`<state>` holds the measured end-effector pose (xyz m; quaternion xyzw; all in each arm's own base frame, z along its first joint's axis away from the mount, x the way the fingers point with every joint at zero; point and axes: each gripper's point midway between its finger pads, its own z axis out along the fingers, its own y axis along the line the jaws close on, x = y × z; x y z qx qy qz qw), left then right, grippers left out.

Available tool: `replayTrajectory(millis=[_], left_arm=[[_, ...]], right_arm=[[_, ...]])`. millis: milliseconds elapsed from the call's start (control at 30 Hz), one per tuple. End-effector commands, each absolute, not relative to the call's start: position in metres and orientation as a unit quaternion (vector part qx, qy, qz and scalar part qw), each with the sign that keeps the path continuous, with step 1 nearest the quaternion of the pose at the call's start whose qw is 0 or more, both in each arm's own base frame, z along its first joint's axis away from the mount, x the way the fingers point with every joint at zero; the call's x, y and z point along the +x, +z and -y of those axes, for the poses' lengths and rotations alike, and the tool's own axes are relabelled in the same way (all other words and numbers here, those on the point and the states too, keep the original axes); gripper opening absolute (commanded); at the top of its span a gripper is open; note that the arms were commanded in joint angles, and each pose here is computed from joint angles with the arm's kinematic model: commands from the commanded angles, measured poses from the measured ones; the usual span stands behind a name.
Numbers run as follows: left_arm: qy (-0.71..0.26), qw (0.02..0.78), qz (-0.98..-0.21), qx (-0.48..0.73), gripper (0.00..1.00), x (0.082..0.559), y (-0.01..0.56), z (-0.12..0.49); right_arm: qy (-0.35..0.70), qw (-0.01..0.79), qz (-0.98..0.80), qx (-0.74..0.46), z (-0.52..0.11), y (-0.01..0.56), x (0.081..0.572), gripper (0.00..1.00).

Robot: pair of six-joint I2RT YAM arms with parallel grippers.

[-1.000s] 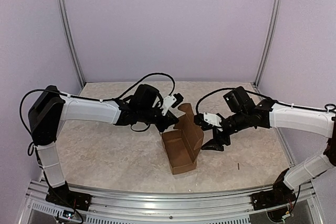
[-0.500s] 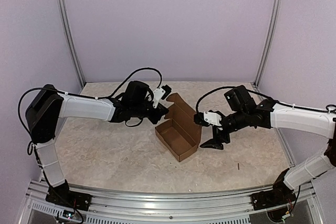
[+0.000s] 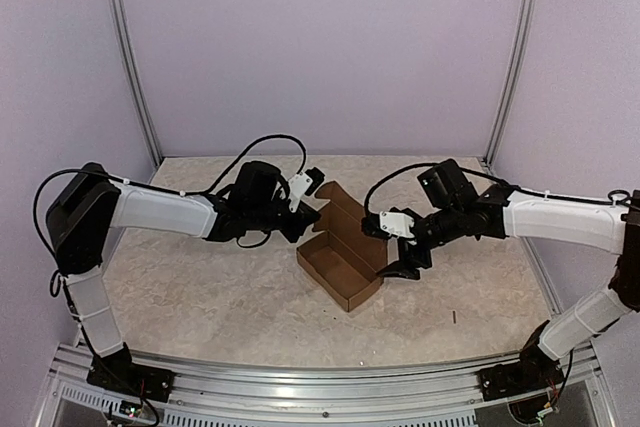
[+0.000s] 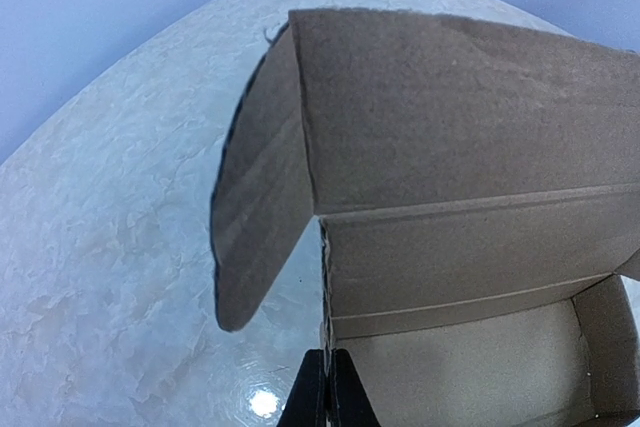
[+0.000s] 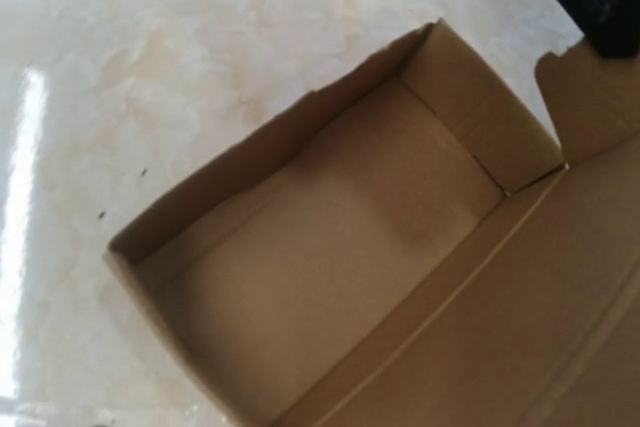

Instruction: Fold the paper box

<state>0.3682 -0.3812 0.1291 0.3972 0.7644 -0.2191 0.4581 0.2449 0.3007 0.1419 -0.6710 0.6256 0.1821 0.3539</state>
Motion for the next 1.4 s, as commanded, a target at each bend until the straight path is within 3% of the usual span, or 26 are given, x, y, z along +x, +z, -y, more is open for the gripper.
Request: replayTrajectory(millis=[0, 233, 1033, 1367], left_arm=[[-0.218, 0.470, -0.753, 0.406, 0.00, 0.363, 0.140, 0.380], [-0.229, 0.471, -0.745, 0.412, 0.00, 0.361, 0.142, 0.384], [-0.232, 0.451, -0.768, 0.390, 0.00, 0.330, 0.117, 0.386], [-0.218, 0.446, -0.780, 0.382, 0.00, 0.335, 0.121, 0.380]], right_arm=[[0.162, 0.328, -0.607, -0.706, -0.282, 0.150, 0.236, 0.89], [0.127, 0.322, -0.627, -0.698, -0.258, 0.143, 0.254, 0.85], [0.183, 0.385, -0.628, -0.651, -0.302, 0.156, 0.259, 0.75], [0.176, 0.305, -0.584, -0.731, -0.285, 0.126, 0.219, 0.88]])
